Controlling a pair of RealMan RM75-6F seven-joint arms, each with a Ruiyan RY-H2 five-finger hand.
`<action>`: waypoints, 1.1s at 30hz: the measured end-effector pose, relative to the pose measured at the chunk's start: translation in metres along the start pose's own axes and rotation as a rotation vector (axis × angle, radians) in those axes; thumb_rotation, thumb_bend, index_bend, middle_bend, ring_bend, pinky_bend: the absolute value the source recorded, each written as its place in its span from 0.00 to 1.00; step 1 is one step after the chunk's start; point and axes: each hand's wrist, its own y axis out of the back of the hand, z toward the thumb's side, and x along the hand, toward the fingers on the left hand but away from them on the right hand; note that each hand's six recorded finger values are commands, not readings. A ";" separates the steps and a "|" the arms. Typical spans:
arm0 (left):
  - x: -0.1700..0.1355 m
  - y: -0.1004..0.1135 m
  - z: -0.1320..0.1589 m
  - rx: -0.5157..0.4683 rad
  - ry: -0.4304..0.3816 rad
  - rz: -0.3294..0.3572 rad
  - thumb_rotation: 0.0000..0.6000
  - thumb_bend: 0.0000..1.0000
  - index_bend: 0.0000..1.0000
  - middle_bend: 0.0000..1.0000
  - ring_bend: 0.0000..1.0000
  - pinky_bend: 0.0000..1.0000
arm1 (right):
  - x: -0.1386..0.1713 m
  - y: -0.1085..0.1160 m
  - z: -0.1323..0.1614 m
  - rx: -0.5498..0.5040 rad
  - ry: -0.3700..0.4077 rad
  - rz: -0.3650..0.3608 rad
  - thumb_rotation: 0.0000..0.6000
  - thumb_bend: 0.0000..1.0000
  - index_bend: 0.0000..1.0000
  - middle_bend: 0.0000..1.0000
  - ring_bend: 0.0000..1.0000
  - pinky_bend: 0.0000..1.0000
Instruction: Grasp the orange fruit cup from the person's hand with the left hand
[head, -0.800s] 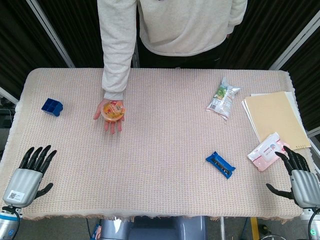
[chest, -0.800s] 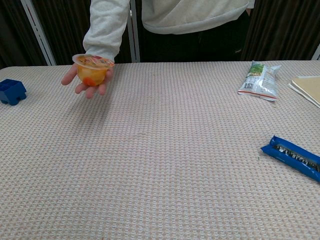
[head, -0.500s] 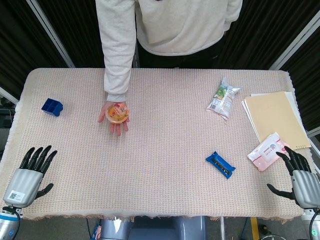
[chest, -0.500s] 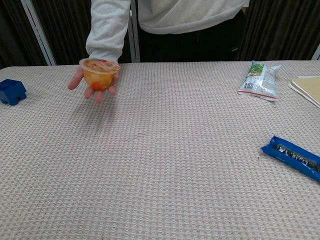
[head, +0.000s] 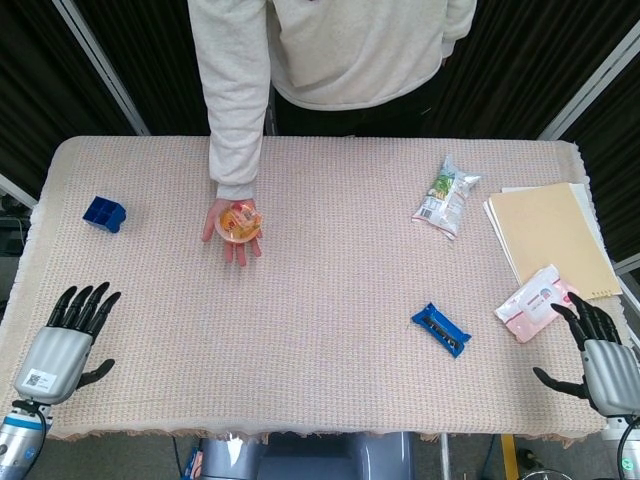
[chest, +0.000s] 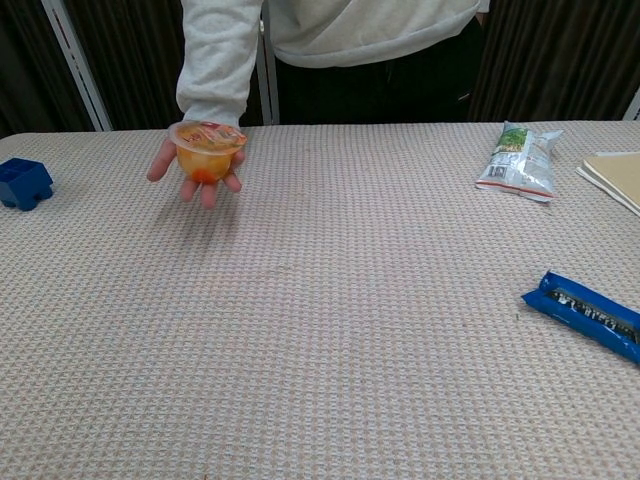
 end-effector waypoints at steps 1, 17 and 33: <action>0.006 0.003 0.002 -0.001 -0.003 -0.001 1.00 0.20 0.00 0.00 0.00 0.00 | 0.000 0.000 0.000 -0.001 0.000 0.001 1.00 0.07 0.14 0.00 0.00 0.00; 0.130 0.026 0.034 0.000 0.065 -0.109 1.00 0.20 0.00 0.00 0.00 0.00 | -0.001 -0.001 -0.003 -0.027 -0.014 0.021 1.00 0.07 0.14 0.00 0.00 0.00; 0.260 0.036 0.131 0.088 0.165 -0.196 1.00 0.22 0.08 0.00 0.00 0.07 | -0.004 -0.001 -0.010 -0.067 -0.044 0.047 1.00 0.07 0.14 0.00 0.00 0.00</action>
